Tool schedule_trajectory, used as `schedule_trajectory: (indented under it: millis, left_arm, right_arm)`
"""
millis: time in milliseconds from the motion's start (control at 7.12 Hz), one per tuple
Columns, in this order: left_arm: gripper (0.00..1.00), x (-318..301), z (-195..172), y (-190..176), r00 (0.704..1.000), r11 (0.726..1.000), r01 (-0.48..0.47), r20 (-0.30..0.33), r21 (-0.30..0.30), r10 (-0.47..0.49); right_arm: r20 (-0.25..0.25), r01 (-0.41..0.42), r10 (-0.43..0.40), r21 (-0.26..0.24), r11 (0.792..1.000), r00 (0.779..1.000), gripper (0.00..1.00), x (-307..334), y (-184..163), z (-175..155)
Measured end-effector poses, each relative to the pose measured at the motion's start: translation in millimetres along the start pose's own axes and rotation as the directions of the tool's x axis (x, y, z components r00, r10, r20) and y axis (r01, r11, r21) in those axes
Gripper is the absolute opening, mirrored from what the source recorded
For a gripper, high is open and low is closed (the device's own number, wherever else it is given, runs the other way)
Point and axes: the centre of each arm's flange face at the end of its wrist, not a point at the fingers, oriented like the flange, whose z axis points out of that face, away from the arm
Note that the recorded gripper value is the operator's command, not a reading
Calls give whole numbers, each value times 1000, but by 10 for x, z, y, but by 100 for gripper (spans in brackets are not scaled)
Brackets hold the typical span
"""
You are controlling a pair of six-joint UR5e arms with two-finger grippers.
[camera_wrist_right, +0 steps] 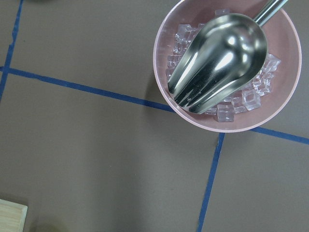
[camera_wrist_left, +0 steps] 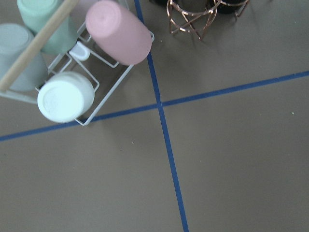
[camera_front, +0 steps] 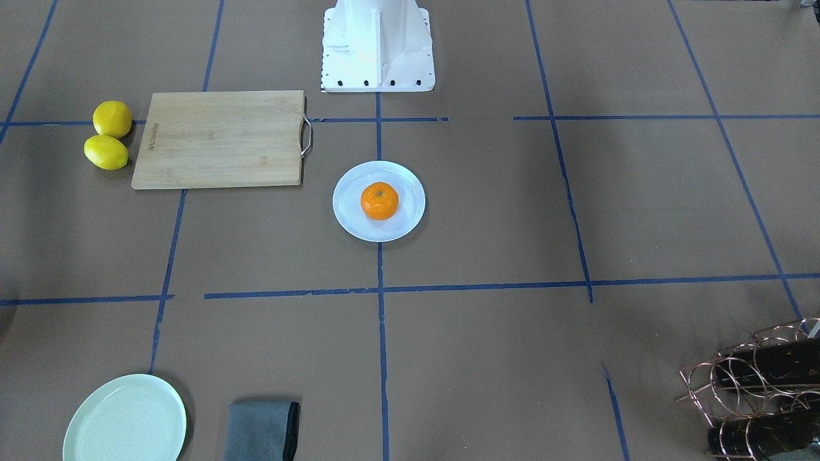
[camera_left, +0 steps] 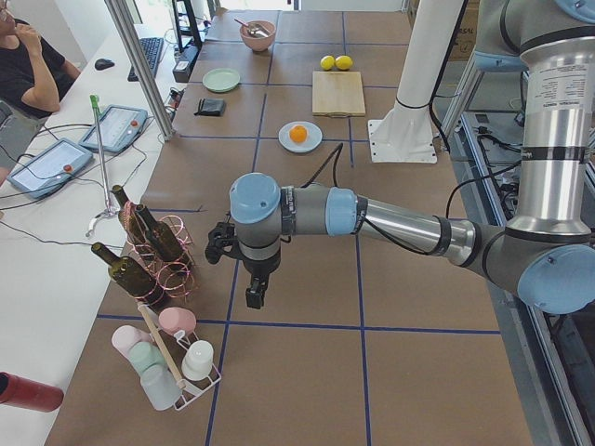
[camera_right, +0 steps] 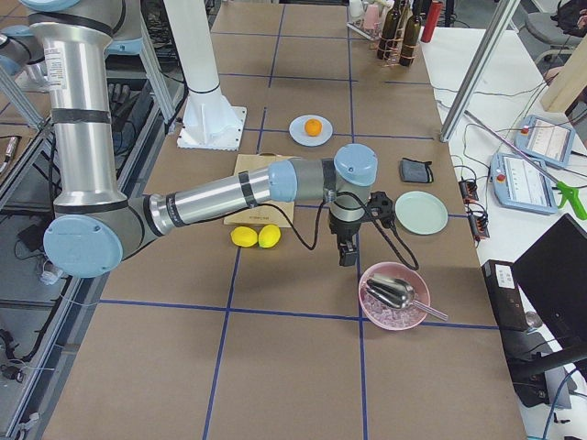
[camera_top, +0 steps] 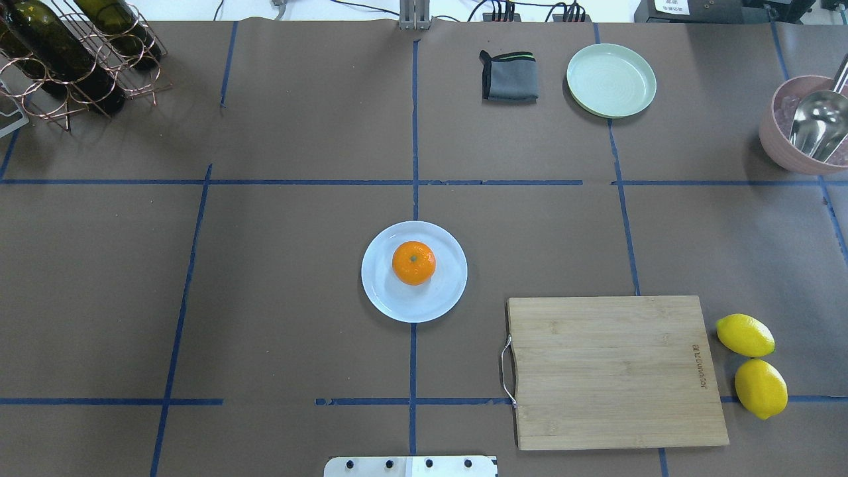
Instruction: Pick orange to plate
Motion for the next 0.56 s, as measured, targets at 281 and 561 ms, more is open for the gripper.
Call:
schedule_trajectory:
  millis: [281, 561]
  left_arm:
    - [100, 17, 146, -22, 998, 1000, -12, -55, 0, 12]
    - [100, -63, 326, -89, 990, 1000, -13, -137, 16, 15]
  right_arm:
    - [5, -18, 18, -10, 1000, 1000, 100, 19, 8, 16]
    - [12, -50, 51, -38, 998, 999, 100, 163, 21, 155]
